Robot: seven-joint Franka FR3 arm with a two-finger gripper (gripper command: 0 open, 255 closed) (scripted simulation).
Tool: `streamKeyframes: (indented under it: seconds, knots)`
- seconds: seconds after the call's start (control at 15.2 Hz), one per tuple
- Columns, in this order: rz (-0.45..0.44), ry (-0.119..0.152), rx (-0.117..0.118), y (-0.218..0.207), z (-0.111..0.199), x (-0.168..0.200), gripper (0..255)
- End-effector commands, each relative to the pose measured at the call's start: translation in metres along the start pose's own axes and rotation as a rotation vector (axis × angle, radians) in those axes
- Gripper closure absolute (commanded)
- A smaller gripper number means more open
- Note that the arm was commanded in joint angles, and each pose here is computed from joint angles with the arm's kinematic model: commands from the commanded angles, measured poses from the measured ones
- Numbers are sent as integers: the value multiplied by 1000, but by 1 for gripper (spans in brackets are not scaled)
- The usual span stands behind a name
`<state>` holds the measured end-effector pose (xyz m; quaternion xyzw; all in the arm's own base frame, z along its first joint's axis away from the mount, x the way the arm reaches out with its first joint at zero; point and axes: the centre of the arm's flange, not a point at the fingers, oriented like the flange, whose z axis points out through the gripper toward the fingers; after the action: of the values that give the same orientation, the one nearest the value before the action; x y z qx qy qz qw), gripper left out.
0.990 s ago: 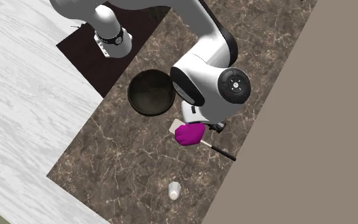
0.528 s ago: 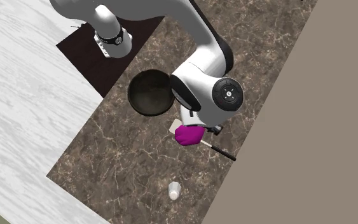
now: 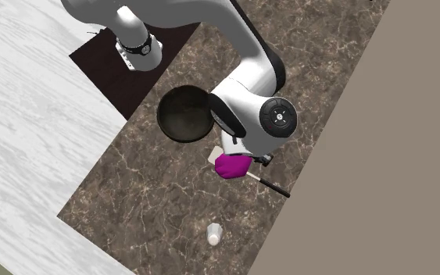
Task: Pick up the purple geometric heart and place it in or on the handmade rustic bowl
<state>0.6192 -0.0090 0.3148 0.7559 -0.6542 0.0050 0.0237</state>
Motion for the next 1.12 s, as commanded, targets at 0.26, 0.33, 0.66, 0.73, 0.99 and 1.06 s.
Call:
streamKeyframes:
  seconds: [0.26, 0.33, 0.66, 0.73, 0.99, 1.06]
  knots:
    - [0, 0, 0, 0, 0, 0, 255]
    - [0, 0, 0, 0, 0, 0, 255]
    - [0, 0, 0, 0, -5, 0, 255]
    - [0, 0, 0, 0, -11, 0, 255]
    - [0, 0, 0, 1, -32, 1, 255]
    - [0, 0, 0, 1, -37, 1, 255]
